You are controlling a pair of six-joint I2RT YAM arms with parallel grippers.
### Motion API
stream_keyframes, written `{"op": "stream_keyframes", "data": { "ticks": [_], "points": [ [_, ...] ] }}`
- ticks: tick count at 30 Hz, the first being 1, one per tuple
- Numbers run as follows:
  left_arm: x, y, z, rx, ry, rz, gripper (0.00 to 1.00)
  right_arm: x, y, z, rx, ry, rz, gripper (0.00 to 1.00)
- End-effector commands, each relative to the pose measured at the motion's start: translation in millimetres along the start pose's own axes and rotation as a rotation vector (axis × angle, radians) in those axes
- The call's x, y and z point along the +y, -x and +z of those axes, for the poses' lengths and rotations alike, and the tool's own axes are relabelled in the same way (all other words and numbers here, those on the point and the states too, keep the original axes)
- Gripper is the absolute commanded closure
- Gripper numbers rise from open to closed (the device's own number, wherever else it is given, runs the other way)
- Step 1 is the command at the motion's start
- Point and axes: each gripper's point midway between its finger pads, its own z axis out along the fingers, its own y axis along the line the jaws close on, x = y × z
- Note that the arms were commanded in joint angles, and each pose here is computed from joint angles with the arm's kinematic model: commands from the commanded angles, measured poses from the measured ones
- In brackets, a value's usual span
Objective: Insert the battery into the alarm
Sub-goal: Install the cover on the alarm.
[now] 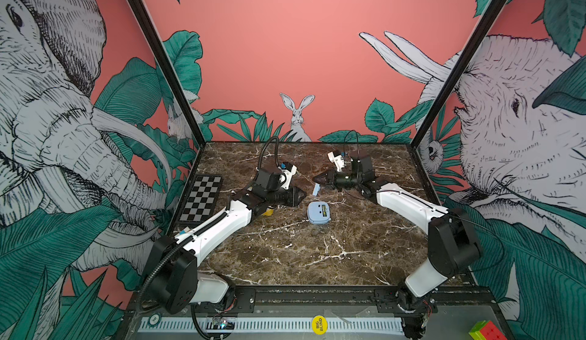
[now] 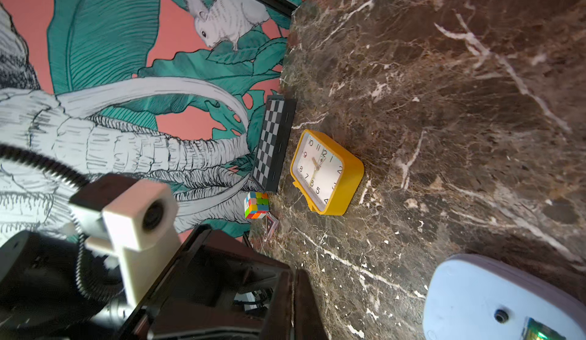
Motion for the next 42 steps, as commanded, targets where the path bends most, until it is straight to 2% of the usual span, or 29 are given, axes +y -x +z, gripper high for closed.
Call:
{"op": "stream_keyframes", "data": {
  "ticks": [1,5,13,23,27,42],
  "points": [
    [-29,15,-1,-0.045,-0.180,-0.043,0.59,11,0,-4,0.033,0.059,-0.097,1.00],
    [-43,16,-2,-0.050,-0.269,-0.039,0.60,17,1,-6,0.045,0.093,-0.110,1.00],
    [-51,21,5,-0.061,-0.352,-0.059,0.64,21,5,-5,0.048,0.127,-0.096,1.00],
    [-50,17,10,-0.045,-0.354,-0.083,0.66,26,10,-5,0.036,0.166,-0.091,1.00],
    [-57,14,10,-0.030,-0.381,-0.084,0.74,24,10,-3,0.036,0.165,-0.097,1.00],
    [-65,14,9,-0.022,-0.418,-0.102,0.91,28,14,-2,0.044,0.185,-0.133,1.00]
  ]
}}
